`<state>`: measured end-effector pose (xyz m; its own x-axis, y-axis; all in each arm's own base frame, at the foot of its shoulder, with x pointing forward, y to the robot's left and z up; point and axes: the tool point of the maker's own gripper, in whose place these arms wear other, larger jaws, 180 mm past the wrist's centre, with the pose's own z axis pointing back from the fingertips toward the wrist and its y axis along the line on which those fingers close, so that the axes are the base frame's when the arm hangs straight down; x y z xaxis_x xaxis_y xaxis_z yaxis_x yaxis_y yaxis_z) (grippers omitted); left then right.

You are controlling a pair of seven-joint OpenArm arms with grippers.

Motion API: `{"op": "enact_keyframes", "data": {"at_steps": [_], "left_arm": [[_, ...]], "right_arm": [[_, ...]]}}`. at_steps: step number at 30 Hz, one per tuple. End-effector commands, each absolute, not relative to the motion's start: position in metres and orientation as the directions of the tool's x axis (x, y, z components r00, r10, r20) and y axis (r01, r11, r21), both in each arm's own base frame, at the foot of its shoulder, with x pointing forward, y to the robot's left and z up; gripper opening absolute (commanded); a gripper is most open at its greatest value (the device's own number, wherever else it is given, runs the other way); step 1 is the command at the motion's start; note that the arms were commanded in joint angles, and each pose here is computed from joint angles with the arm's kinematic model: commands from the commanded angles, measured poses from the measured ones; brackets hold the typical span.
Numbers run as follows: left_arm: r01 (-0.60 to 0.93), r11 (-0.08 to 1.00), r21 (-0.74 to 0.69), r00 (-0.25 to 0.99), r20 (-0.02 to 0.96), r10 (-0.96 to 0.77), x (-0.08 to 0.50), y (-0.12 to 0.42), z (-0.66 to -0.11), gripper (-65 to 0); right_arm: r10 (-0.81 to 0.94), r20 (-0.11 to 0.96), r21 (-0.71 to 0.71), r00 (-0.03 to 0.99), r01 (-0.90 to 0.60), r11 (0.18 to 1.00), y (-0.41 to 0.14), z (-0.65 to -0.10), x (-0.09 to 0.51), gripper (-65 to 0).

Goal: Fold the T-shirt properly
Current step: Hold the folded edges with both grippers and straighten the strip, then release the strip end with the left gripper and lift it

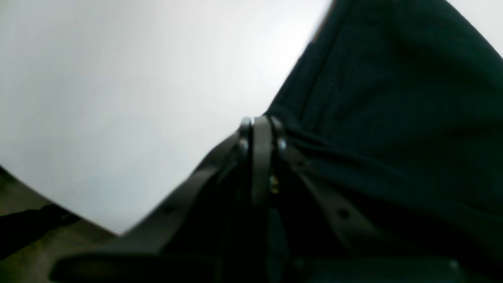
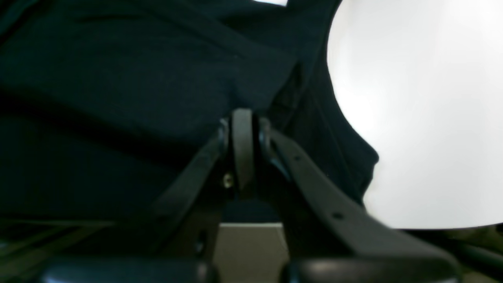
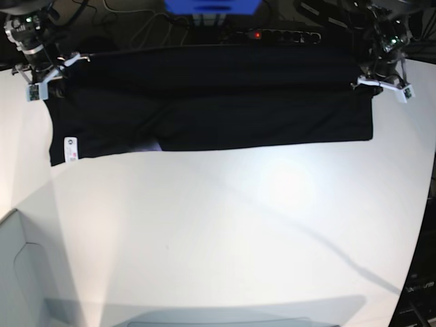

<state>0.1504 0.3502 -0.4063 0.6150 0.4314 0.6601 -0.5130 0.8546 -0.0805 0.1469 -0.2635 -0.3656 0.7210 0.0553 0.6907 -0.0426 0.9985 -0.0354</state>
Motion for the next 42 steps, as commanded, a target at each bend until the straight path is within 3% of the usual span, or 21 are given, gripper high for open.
{"op": "enact_keyframes", "data": {"at_steps": [1, 13, 19, 21, 23, 26, 29, 36, 42], "left_arm": [[-0.508, 0.859, -0.065, 0.607, 0.68, 0.41, 0.153, 0.357, -0.399, -64.8], [-0.509, 0.858, -0.063, 0.616, 0.67, 0.414, 0.15, 0.356, -0.401, -64.8], [-0.508, 0.859, -0.063, 0.619, 0.667, 0.414, 0.149, 0.355, -0.402, -62.6], [-0.505, 0.861, -0.062, 0.618, 0.671, 0.411, 0.15, 0.355, -0.4, -56.8], [-0.505, 0.861, -0.058, 0.621, 0.668, 0.41, 0.147, 0.355, -0.4, -47.8], [-0.509, 0.859, -0.059, 0.62, 0.667, 0.414, 0.145, 0.355, -0.4, -36.3], [-0.512, 0.857, -0.06, 0.617, 0.669, 0.415, 0.145, 0.356, -0.399, -30.8], [-0.512, 0.856, -0.073, 0.611, 0.67, 0.422, 0.15, 0.354, -0.401, -29.1], [-0.497, 0.864, -0.079, 0.592, 0.697, 0.405, 0.158, 0.35, -0.388, -29.1]], "right_arm": [[0.062, 0.709, -0.04, 0.702, -0.048, 0.998, -0.266, -0.359, 0.149, -65.0], [0.049, 0.693, -0.029, 0.72, -0.04, 0.999, -0.268, -0.368, 0.144, -64.2], [0.093, 0.656, -0.088, 0.749, -0.046, 0.995, -0.276, -0.372, 0.138, -43.1], [0.102, 0.652, -0.117, 0.751, -0.033, 0.993, -0.283, -0.369, 0.137, -36.7], [0.088, 0.679, -0.132, 0.729, 0.003, 0.991, -0.291, -0.358, 0.139, -34.4], [0.079, 0.721, -0.136, 0.688, 0.029, 0.99, -0.29, -0.343, 0.149, -34.4], [0.093, 0.735, -0.113, 0.671, -0.014, 0.993, -0.272, -0.342, 0.16, -34.4], [0.036, 0.741, -0.005, 0.671, -0.048, 0.999, -0.242, -0.367, 0.181, -34.4], [0.037, 0.681, -0.011, 0.732, -0.041, 0.999, -0.245, -0.4, 0.184, -34.4]]}}
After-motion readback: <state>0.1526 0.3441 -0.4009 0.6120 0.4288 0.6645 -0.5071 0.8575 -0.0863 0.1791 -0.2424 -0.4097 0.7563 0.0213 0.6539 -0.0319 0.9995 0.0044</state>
